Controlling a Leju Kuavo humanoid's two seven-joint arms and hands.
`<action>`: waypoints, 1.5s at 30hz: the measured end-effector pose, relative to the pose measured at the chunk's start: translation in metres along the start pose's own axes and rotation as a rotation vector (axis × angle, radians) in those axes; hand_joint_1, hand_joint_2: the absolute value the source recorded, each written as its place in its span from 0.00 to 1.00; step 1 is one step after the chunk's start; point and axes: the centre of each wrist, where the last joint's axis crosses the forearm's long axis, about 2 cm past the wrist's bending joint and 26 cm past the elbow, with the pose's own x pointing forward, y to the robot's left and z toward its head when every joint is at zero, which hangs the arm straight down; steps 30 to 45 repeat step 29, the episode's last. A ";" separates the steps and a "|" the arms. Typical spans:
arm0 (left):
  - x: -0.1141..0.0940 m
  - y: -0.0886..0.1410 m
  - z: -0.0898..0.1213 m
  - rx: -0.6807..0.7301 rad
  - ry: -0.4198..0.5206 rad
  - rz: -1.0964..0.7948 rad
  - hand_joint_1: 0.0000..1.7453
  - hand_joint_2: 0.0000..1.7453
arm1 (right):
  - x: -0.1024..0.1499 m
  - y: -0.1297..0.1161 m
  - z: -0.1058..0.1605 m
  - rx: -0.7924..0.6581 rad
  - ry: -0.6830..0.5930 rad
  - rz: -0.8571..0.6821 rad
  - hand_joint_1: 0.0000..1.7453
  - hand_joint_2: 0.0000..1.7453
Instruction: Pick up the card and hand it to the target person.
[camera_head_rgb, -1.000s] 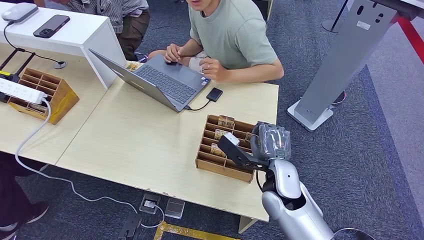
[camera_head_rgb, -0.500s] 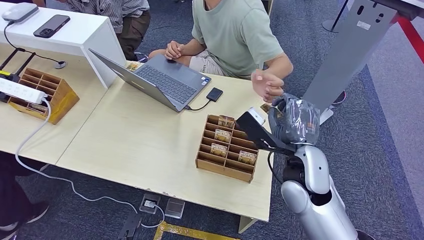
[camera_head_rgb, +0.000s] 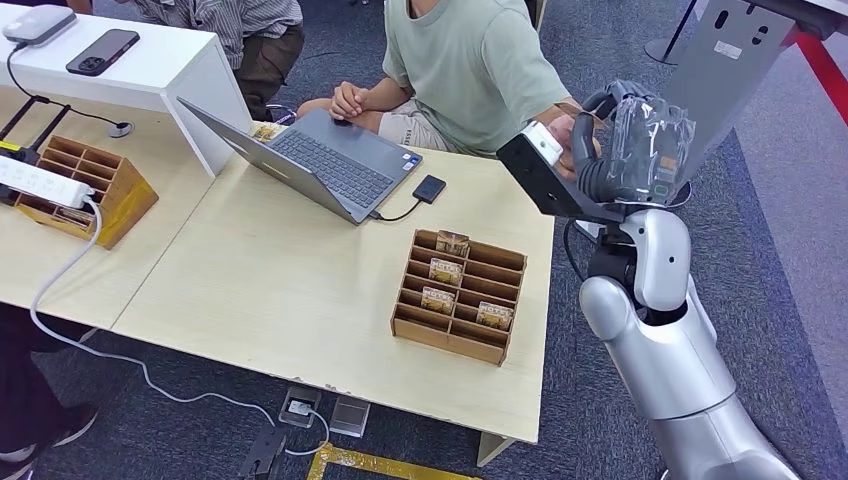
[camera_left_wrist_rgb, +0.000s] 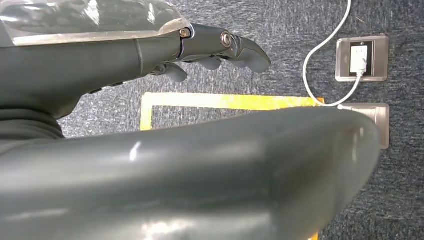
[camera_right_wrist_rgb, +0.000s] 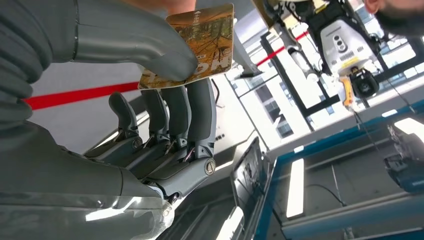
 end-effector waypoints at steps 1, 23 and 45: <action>0.000 0.000 0.000 -0.001 0.000 0.000 0.00 0.00 | -0.001 0.003 -0.003 0.002 0.003 0.014 0.76 1.00; 0.000 -0.001 0.000 0.000 -0.001 -0.002 0.00 0.00 | -0.009 0.056 -0.004 0.207 0.060 0.105 0.00 1.00; 0.000 -0.002 0.001 0.001 -0.001 -0.002 0.00 0.00 | -0.008 0.061 -0.001 0.174 0.012 -0.065 0.00 1.00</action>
